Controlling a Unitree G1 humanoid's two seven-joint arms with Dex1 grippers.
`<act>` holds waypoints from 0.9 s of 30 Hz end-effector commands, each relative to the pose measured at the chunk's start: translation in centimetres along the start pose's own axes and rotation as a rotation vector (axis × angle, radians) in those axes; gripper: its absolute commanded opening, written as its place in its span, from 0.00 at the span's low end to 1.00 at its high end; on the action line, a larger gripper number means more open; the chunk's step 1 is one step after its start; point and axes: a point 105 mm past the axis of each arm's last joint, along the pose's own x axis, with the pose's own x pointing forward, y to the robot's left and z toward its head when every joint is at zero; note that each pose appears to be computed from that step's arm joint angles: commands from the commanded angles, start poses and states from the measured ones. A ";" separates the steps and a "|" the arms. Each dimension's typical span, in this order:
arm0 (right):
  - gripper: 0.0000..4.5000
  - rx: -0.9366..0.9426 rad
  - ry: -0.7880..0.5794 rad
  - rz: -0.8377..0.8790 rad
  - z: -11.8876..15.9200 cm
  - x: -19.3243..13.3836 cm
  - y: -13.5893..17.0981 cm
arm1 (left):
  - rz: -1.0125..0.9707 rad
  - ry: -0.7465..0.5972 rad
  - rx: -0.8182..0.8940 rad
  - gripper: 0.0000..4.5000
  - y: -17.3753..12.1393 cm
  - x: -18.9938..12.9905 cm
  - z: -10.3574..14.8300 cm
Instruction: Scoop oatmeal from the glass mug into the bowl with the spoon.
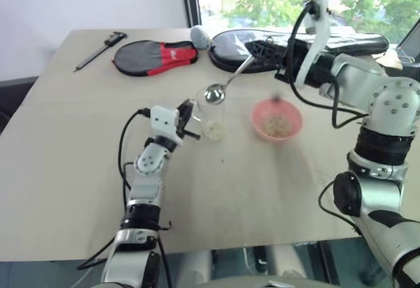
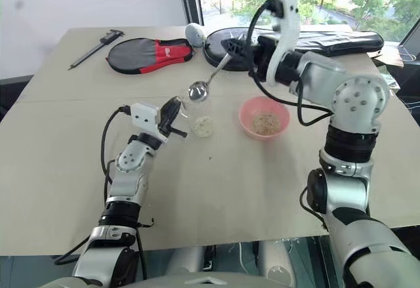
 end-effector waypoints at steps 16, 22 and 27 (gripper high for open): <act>0.77 -0.123 -0.099 -0.081 0.2 1.2 -1.2 | 0.002 -0.046 0.015 0.00 -0.2 -0.6 1.4; 0.79 -0.137 -0.124 -0.109 0.4 0.9 -1.7 | 0.011 -0.048 0.005 0.27 0.0 -0.9 1.3; 0.79 -0.157 -0.139 -0.105 0.4 0.7 -1.7 | 0.011 -0.041 0.006 0.65 0.0 -1.6 1.3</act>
